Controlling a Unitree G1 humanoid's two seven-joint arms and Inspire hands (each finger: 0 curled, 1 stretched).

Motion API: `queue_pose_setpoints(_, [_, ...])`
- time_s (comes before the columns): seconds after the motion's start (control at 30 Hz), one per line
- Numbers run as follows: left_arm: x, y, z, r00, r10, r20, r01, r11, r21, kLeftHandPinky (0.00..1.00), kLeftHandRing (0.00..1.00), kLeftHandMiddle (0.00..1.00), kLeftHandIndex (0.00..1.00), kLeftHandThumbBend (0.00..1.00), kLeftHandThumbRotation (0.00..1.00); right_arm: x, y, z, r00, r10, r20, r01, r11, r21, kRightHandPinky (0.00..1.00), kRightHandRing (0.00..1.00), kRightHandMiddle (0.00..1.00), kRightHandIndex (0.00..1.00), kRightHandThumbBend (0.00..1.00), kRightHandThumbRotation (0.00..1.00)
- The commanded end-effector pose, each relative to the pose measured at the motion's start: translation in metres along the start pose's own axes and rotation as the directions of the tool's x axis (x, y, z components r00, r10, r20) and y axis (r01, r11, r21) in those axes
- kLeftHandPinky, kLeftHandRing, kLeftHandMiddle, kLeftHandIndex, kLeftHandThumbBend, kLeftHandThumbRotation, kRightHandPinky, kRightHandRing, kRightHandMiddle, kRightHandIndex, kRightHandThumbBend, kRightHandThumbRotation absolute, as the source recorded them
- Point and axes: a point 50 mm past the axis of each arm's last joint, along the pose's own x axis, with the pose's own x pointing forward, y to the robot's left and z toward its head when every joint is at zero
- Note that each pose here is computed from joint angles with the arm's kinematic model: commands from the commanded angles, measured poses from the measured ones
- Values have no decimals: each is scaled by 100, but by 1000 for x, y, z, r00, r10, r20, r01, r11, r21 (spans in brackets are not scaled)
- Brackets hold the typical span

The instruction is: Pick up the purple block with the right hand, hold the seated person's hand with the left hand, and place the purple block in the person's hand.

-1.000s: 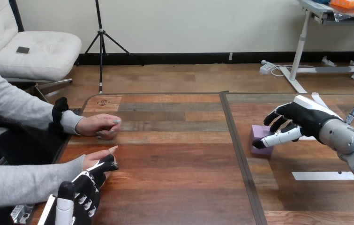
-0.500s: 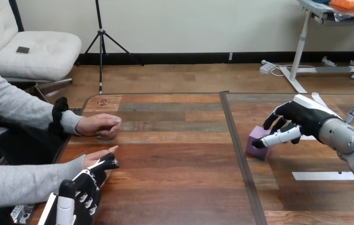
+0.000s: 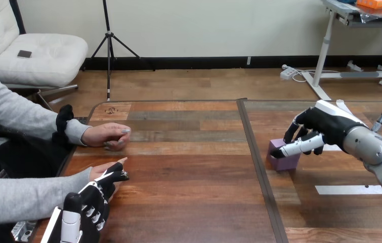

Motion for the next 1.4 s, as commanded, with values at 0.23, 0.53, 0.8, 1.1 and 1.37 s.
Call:
queue_pose_setpoints(0.23, [16, 0, 8, 997, -14, 75, 13, 1000, 12, 100, 100, 90, 68, 84, 100, -4, -35, 18, 991, -101, 85, 103, 994, -23, 36, 40, 46, 46, 100, 41])
queue_pose_setpoints(0.53, [16, 0, 8, 997, -5, 77, 5, 1000, 6, 100, 100, 90, 68, 83, 100, -5, -39, 19, 988, -115, 100, 117, 993, -16, 35, 39, 45, 46, 100, 43])
queue_pose_setpoints(0.8, [16, 0, 8, 997, -3, 79, 3, 1000, 8, 100, 99, 90, 68, 81, 100, -6, -43, 21, 985, -127, 115, 130, 991, -21, 32, 37, 43, 46, 100, 45])
queue_pose_setpoints(1.1, [16, 1, 8, 997, -11, 79, 10, 1000, 14, 100, 99, 90, 69, 81, 100, -10, -51, 25, 974, -160, 159, 164, 986, -15, 33, 38, 43, 45, 100, 49])
queue_pose_setpoints(1.37, [16, 1, 8, 997, -3, 77, 2, 1000, 9, 100, 99, 90, 69, 82, 100, -13, -61, 31, 959, -193, 205, 197, 980, 4, 27, 32, 38, 38, 100, 50])
